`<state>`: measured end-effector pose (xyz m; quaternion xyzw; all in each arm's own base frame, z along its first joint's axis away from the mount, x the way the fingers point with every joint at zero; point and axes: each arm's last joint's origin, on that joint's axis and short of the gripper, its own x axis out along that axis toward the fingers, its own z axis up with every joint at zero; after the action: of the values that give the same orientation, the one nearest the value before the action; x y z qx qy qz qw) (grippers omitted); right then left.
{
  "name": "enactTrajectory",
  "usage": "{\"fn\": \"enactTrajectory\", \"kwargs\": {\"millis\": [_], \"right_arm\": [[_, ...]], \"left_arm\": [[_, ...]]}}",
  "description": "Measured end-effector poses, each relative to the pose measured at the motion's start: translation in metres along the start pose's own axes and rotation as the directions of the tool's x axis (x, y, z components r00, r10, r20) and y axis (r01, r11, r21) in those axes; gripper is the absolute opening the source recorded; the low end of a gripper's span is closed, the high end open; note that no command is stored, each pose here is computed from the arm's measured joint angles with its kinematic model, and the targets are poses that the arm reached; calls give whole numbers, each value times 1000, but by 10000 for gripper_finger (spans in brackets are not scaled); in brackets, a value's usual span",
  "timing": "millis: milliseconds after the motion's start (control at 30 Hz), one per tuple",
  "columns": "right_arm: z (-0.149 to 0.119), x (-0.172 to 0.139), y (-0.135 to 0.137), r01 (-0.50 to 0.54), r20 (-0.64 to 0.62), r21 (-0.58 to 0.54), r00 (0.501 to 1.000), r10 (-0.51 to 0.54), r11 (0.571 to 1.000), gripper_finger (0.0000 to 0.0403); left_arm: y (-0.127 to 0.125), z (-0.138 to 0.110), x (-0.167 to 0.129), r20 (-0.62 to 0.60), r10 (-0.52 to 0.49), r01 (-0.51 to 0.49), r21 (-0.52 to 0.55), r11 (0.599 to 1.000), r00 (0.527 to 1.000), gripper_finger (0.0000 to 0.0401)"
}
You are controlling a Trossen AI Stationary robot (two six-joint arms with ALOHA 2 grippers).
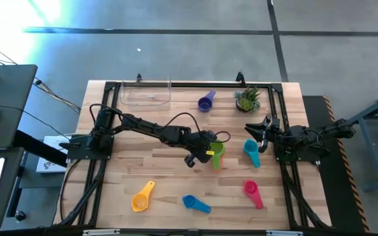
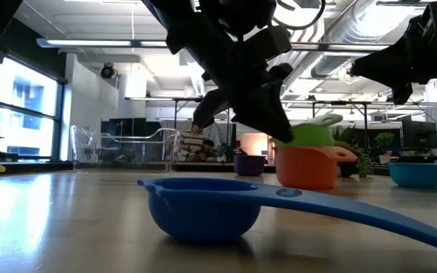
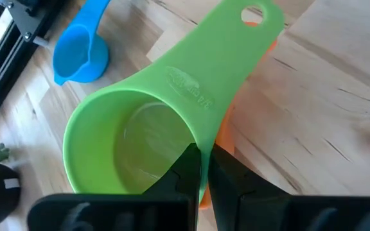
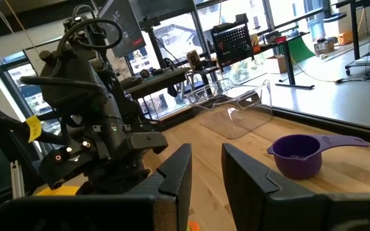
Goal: Nest measuring cups in basket
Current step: Stack the green measuring cup on top of the orange measuring cup, then stack the dark blue measuring cup on top of the green measuring cup
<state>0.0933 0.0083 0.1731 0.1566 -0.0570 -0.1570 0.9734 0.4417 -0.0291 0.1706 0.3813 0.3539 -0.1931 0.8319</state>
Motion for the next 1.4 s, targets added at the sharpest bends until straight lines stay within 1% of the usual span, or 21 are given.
{"fn": "enactTrajectory", "kwargs": {"millis": [133, 467, 767, 900, 1200, 1400], "right_arm": [[0, 0, 0, 0, 0, 0, 1000, 0, 1000, 78], [0, 0, 0, 0, 0, 0, 1000, 0, 1000, 78], [0, 0, 0, 0, 0, 0, 1000, 0, 1000, 78], [0, 0, 0, 0, 0, 0, 1000, 0, 1000, 78], [0, 0, 0, 0, 0, 0, 1000, 0, 1000, 78], [0, 0, 0, 0, 0, 0, 1000, 0, 1000, 78]], "left_arm": [[0, 0, 0, -3, -3, 2, -15, 1000, 1000, 18], [0, 0, 0, -5, -2, 2, -21, 1000, 1000, 51], [12, 10, -10, -38, 4, -5, -26, 1000, 999, 63], [15, 13, -17, -86, -49, 41, -100, 994, 995, 63], [24, 21, -43, -205, -182, 128, -250, 960, 962, 63], [25, 23, -73, -208, -246, 163, -349, 923, 947, 63]]}}
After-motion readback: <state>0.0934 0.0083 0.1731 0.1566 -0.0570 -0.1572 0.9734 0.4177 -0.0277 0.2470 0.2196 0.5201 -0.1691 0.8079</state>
